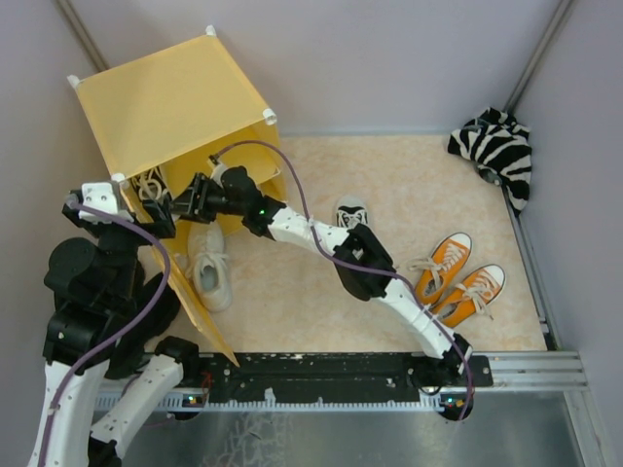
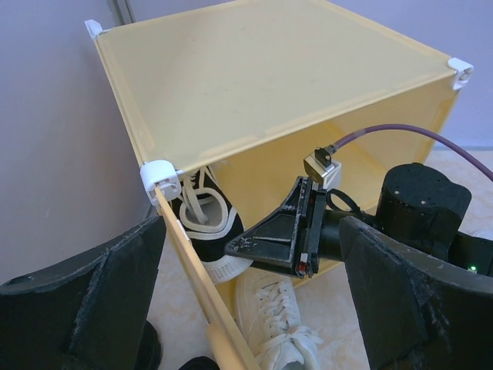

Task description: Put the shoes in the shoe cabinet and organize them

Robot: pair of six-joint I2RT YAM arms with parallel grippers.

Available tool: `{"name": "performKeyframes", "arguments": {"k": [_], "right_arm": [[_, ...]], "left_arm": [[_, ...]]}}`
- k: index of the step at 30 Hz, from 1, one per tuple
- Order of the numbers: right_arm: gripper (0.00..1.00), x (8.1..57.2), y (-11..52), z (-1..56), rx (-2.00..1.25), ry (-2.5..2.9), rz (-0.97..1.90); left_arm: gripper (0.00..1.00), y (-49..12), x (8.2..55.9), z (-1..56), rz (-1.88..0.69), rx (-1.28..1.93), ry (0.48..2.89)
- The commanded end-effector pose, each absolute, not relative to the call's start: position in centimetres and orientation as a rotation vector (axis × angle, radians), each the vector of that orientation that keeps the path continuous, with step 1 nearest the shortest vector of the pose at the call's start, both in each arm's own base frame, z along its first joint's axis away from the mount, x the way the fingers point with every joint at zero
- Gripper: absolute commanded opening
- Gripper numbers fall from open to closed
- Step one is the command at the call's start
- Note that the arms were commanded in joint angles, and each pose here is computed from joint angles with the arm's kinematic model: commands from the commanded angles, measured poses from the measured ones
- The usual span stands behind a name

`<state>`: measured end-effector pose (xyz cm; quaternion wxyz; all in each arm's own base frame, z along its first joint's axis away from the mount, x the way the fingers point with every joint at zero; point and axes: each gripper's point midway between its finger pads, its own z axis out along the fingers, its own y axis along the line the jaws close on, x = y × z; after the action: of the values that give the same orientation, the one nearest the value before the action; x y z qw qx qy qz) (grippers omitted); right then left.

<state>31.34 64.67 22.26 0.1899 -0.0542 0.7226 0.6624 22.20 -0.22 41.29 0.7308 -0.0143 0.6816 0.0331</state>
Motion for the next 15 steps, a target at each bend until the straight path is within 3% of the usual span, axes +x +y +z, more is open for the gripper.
{"name": "performKeyframes", "arguments": {"k": [1, 5, 15], "right_arm": [[0.49, 30.2, 65.3, 27.7, -0.240, 1.861, 1.934], [0.69, 29.9, 64.9, 28.1, -0.276, 1.871, 1.888], [0.74, 30.4, 62.8, 28.0, -0.312, 1.926, 1.672]], "left_arm": [[0.99, -0.3, 21.9, 41.9, 0.056, -0.029, 1.471], [0.99, -0.4, 22.0, 41.9, 0.054, -0.029, 1.470], [0.99, -0.1, 22.1, 42.1, 0.057, -0.065, 1.468]]}}
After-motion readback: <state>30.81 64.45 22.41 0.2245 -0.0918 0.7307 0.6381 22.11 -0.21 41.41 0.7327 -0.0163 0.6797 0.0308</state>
